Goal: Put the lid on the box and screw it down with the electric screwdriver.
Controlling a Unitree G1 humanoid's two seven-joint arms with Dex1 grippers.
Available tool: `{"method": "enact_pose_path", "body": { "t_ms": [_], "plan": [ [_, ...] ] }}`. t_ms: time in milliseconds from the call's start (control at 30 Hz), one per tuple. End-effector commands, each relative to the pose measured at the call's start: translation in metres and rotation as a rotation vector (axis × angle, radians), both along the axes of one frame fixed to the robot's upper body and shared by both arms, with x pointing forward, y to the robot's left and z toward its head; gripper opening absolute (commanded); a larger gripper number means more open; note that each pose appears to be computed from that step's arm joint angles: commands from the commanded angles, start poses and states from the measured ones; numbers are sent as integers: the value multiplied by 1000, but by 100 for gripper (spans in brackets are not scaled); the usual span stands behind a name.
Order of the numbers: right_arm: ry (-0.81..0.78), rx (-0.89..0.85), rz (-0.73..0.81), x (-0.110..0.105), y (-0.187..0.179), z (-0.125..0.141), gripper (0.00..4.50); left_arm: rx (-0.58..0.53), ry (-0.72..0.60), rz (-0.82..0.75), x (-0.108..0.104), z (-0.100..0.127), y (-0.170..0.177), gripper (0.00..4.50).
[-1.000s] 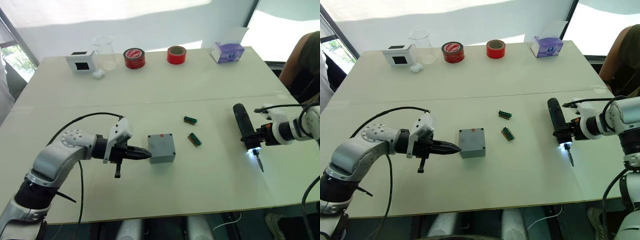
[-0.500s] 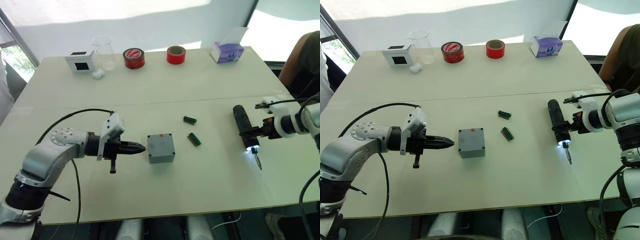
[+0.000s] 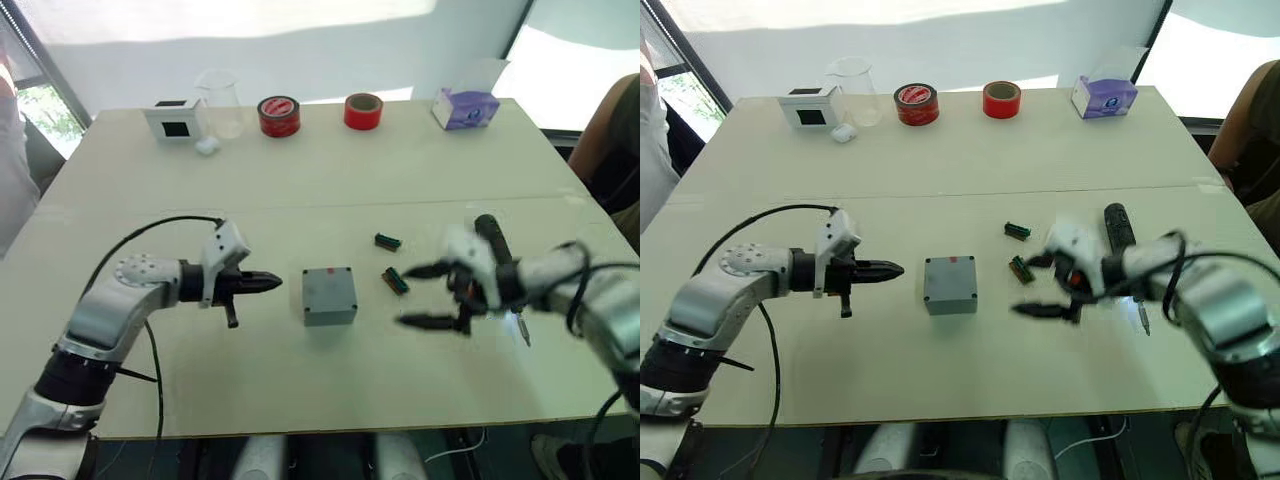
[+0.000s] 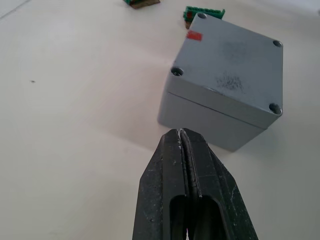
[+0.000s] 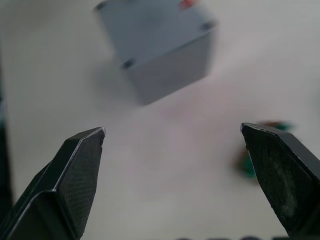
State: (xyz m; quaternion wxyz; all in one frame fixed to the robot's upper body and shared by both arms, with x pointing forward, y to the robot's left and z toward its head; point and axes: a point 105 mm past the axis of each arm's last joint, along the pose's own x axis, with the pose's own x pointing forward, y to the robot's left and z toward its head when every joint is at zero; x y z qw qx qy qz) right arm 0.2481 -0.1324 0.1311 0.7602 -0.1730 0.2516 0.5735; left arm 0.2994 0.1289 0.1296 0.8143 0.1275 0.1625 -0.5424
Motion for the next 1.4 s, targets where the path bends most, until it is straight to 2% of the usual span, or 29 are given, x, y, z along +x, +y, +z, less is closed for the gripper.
{"method": "enact_pose_path", "body": {
  "t_ms": [33,233,500,667,900,1033,1100,1200,1400],
  "plan": [
    [-63,27,40,-4,25,9,446,12,-53,-42,-2,4,-8,0],
    [-56,39,46,1,41,2,446,29,-56,-74,-1,-2,-16,0],
    [-33,60,70,-1,54,-2,446,46,-78,-109,11,-7,-26,0],
    [12,103,95,-12,64,-2,446,3,-123,-118,31,-2,-47,0],
    [-37,77,34,-4,42,10,446,47,-164,-50,45,-2,-24,0],
    [-157,-5,-55,25,17,18,446,90,-137,-7,35,-5,1,0],
    [-187,-35,-58,34,15,12,446,100,-82,-48,17,-13,2,0],
    [-193,-40,-39,38,21,4,446,86,-34,-86,2,-17,-3,0],
    [-162,-15,23,32,35,-3,446,56,-30,-91,-2,-20,-18,0]
  ]
}}
